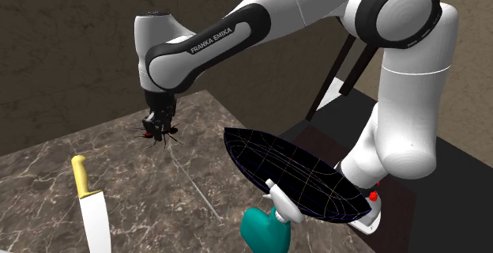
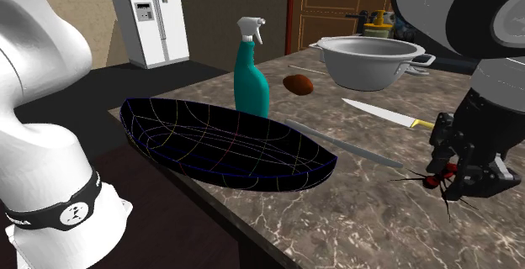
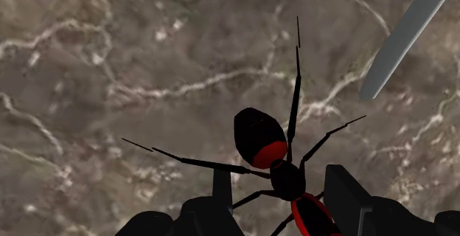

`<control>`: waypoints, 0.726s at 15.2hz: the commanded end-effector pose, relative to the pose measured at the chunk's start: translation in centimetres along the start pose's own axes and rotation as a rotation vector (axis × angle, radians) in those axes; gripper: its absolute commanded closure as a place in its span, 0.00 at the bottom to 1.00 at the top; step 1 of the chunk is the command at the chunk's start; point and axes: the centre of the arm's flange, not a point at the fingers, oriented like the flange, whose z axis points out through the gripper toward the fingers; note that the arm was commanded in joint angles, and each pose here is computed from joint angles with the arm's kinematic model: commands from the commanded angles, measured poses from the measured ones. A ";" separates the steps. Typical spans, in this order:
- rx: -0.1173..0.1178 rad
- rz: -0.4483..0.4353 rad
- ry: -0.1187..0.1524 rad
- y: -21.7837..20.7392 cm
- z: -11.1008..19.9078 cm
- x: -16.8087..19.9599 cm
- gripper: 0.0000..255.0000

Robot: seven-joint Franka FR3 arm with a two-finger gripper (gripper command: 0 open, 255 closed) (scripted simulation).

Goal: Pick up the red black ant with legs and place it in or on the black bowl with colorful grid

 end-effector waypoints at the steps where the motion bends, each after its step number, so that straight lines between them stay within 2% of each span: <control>1: -0.002 0.003 -0.007 0.3 0.4 -0.1 1.00; 7: -0.002 0.003 -0.007 0.3 0.4 -0.1 1.00; 11: -0.002 0.003 -0.007 0.0 -1.7 -0.1 1.00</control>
